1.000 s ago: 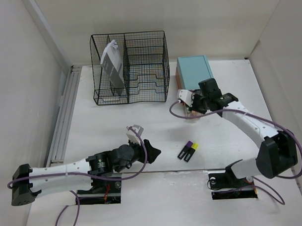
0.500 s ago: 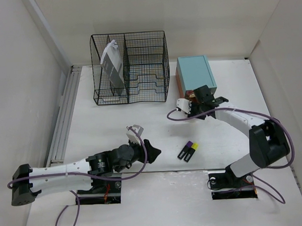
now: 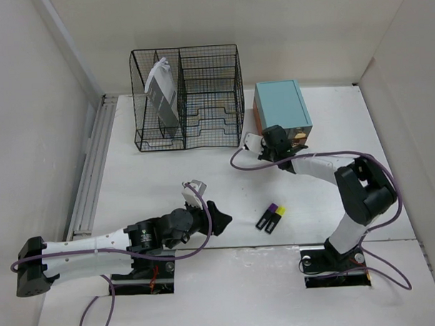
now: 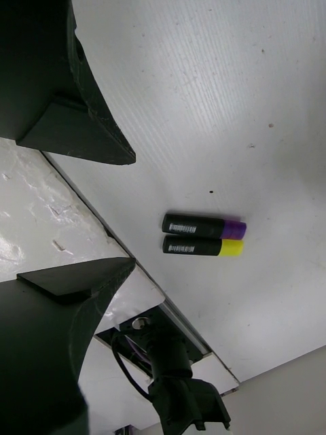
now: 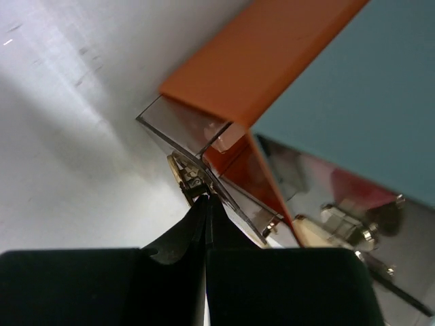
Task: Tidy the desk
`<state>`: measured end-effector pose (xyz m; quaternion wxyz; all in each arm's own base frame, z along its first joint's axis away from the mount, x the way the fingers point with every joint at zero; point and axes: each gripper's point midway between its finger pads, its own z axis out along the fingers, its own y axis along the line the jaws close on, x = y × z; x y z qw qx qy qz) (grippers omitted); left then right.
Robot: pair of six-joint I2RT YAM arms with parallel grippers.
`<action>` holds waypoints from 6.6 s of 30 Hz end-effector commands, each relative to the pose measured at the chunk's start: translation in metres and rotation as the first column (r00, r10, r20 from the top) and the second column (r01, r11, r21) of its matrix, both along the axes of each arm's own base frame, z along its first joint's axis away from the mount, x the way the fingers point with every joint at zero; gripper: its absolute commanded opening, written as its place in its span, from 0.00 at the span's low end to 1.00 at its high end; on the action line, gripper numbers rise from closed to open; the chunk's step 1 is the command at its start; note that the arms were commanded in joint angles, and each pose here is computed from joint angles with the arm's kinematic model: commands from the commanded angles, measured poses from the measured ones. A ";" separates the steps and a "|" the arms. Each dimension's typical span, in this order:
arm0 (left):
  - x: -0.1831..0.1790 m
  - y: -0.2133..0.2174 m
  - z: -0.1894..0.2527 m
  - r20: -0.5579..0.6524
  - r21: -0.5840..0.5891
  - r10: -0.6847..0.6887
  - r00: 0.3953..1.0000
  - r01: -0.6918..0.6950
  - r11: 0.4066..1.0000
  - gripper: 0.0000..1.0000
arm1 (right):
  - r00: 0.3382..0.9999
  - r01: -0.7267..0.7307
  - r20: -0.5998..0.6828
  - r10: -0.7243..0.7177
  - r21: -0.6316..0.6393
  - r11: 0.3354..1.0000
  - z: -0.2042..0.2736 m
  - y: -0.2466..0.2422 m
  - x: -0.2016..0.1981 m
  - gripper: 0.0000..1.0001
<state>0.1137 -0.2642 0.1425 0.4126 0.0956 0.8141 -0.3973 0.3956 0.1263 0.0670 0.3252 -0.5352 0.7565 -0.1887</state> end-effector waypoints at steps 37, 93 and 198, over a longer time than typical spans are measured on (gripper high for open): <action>-0.005 -0.019 0.018 0.022 -0.070 -0.052 0.998 0.053 0.996 0.52 | 0.821 0.538 -0.484 -0.301 0.834 0.125 0.088 -0.070 -0.023 0.55; -0.006 -0.043 0.048 0.059 -0.122 -0.100 0.993 0.107 0.987 0.50 | 0.740 0.468 -0.568 -0.361 0.819 -0.331 0.028 -0.083 0.040 0.45; 0.117 -0.212 0.028 0.250 0.242 -0.169 0.953 0.108 0.964 0.09 | 0.757 -0.009 0.323 -0.568 0.874 0.486 0.303 -0.135 -0.117 0.03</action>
